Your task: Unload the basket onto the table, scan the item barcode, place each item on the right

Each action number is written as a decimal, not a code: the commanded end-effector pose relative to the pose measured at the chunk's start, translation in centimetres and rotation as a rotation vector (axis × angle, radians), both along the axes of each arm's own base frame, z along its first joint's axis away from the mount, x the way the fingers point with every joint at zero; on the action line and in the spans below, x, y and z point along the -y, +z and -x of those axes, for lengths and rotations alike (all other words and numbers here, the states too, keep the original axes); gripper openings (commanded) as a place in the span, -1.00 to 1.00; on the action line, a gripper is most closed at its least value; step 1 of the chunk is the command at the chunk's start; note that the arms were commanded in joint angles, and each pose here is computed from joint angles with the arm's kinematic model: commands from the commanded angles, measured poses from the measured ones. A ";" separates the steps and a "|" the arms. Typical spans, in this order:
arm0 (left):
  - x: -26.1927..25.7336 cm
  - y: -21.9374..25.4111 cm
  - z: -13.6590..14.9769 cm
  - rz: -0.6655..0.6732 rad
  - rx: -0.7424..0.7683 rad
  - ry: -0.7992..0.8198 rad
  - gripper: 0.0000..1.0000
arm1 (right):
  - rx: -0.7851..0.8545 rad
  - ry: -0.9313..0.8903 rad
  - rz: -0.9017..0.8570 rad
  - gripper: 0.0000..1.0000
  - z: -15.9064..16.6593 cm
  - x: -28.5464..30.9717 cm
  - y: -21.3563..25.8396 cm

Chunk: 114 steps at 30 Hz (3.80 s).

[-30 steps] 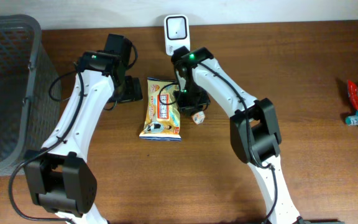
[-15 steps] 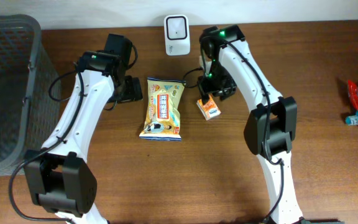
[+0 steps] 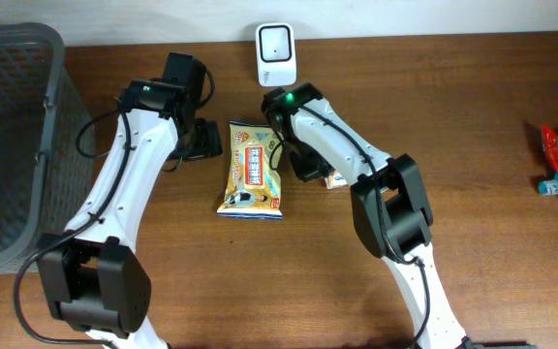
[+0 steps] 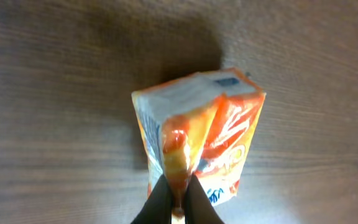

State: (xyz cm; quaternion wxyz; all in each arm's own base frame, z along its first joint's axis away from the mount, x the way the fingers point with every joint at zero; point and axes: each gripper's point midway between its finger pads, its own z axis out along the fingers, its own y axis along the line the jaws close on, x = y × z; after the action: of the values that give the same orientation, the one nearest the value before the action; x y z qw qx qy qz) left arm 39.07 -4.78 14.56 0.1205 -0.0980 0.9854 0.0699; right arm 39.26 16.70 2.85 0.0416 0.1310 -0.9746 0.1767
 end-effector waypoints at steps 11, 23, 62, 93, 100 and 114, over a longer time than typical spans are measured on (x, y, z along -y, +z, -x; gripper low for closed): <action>0.0 0.0 0.0 0.004 0.001 0.000 0.98 | -0.342 -0.193 -1.084 -0.88 0.8 -4.3 1.2; 0.0 0.1 0.0 0.003 0.001 0.001 0.98 | -0.247 -0.048 -0.806 0.15 0.3 1.1 3.3; 0.0 0.1 0.0 0.003 0.001 0.001 0.98 | 0.946 -0.255 -0.503 -0.92 -22.0 2.0 17.6; 0.0 0.1 0.0 0.003 0.001 0.001 0.98 | 0.778 -0.864 0.196 -0.92 -11.1 42.3 14.8; 0.0 0.1 0.0 0.003 0.001 0.001 0.98 | 0.563 -1.212 0.076 -0.91 1.0 54.5 9.0; 0.0 0.1 0.0 0.003 0.001 0.001 0.98 | 0.316 -1.210 0.165 0.97 6.1 54.0 4.7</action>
State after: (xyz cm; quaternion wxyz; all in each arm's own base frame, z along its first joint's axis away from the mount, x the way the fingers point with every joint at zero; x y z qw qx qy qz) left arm 39.07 -4.80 14.57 0.1205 -0.0976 0.9854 0.0701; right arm 34.65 -36.76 8.60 -0.0288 -0.4791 -0.8563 0.1908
